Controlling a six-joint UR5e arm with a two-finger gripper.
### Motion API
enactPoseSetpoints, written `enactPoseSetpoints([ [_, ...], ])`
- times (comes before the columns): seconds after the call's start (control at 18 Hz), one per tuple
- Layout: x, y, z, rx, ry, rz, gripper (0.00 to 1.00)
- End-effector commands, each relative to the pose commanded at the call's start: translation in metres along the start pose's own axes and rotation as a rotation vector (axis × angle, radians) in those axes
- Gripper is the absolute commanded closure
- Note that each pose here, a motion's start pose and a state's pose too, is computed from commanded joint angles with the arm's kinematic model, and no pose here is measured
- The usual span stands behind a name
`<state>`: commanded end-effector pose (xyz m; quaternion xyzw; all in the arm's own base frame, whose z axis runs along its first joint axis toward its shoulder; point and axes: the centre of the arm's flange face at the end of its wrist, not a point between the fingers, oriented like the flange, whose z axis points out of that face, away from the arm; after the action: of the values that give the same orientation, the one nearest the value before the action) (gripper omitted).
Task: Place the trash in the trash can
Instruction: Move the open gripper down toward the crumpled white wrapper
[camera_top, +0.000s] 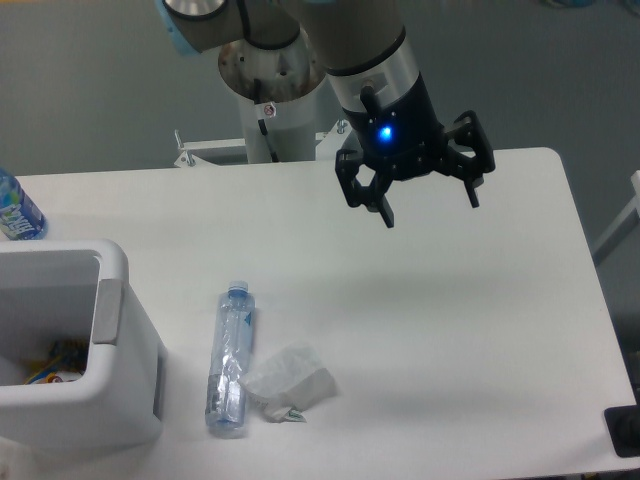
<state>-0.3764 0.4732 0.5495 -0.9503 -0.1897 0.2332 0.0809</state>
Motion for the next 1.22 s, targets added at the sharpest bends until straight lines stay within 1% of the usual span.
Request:
enactPoseSetpoints([
  [0.17, 0.007, 0.002, 0.012, -0.021, 0.010, -0.005, 0.00],
  [0.28, 0.013, -0.003, 0.019, -0.025, 0.019, -0.021, 0.00],
  [0.39, 0.017, -0.009, 0.027, -0.013, 0.018, -0.075, 0.00],
  [0.44, 0.017, -0.014, 0.034, 0.004, 0.010, -0.132, 0.00],
  [0.5, 0.019, -0.018, 0.039, 0.014, 0.008, -0.158, 0.00],
  [0.61, 0.033, -0.028, 0.050, 0.025, 0.011, -0.162, 0.00],
  [0.78, 0.044, -0.037, 0.070, 0.034, 0.007, -0.169, 0.00],
  [0.89, 0.048, -0.042, 0.080, 0.034, 0.009, -0.217, 0.00],
  [1.06, 0.058, -0.048, 0.083, 0.059, 0.017, -0.228, 0.00],
  [1.17, 0.067, -0.056, 0.088, 0.093, 0.022, -0.286, 0.00],
  [1.22, 0.070, -0.059, 0.094, 0.095, 0.023, -0.298, 0.00],
])
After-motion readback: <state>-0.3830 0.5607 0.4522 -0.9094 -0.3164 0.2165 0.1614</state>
